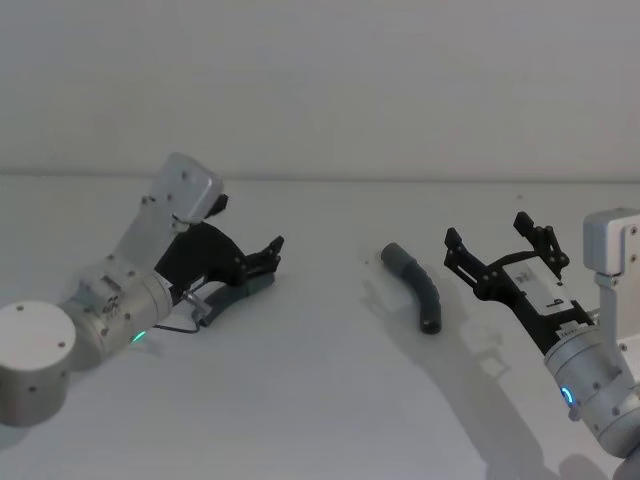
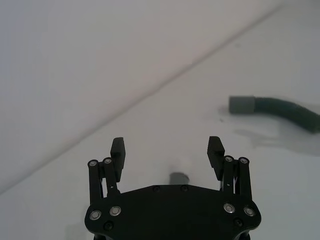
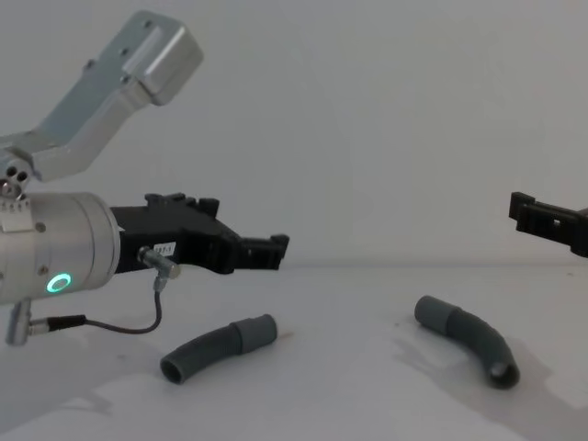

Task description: Use both hands to pick up one end of the pipe from the table, align the ends, and insert them.

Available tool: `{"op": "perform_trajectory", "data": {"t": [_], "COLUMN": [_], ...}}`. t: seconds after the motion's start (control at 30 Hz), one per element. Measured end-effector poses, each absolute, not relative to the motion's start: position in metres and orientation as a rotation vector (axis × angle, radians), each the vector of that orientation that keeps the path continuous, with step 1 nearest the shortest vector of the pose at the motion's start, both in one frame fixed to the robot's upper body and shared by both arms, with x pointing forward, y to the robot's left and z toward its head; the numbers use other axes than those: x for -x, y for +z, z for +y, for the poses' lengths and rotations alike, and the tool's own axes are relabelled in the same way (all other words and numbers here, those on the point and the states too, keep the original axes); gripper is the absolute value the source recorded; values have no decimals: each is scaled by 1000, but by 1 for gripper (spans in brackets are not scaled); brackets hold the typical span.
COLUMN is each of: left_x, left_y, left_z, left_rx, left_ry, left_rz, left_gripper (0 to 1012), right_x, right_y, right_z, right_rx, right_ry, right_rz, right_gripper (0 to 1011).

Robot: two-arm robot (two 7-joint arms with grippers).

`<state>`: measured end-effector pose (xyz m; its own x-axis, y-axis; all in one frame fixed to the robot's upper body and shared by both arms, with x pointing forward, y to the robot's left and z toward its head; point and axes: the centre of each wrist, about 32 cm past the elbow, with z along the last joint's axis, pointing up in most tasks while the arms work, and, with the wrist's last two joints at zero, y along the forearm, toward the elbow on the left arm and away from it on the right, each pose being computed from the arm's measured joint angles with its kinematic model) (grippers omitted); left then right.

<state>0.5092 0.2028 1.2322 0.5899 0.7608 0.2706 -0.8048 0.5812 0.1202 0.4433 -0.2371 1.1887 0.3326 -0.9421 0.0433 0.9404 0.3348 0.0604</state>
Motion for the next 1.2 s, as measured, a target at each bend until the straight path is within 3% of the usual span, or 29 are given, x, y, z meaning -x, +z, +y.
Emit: {"op": "perform_trajectory", "data": {"t": [0.57, 1.2], "left_x": [-542, -552], "left_y": [1254, 1257], "left_z": [213, 221], "left_rx": [-455, -520], "left_ry": [745, 723], "left_rz": [-108, -47], "left_gripper": [1001, 1001], "right_x": [-443, -443], "right_y": [1189, 1189], "right_z": [-237, -237], "right_rx": [-26, -26], "right_ry": [-1229, -1229], "right_rz": [-75, -75], "right_gripper": [1000, 1000]}}
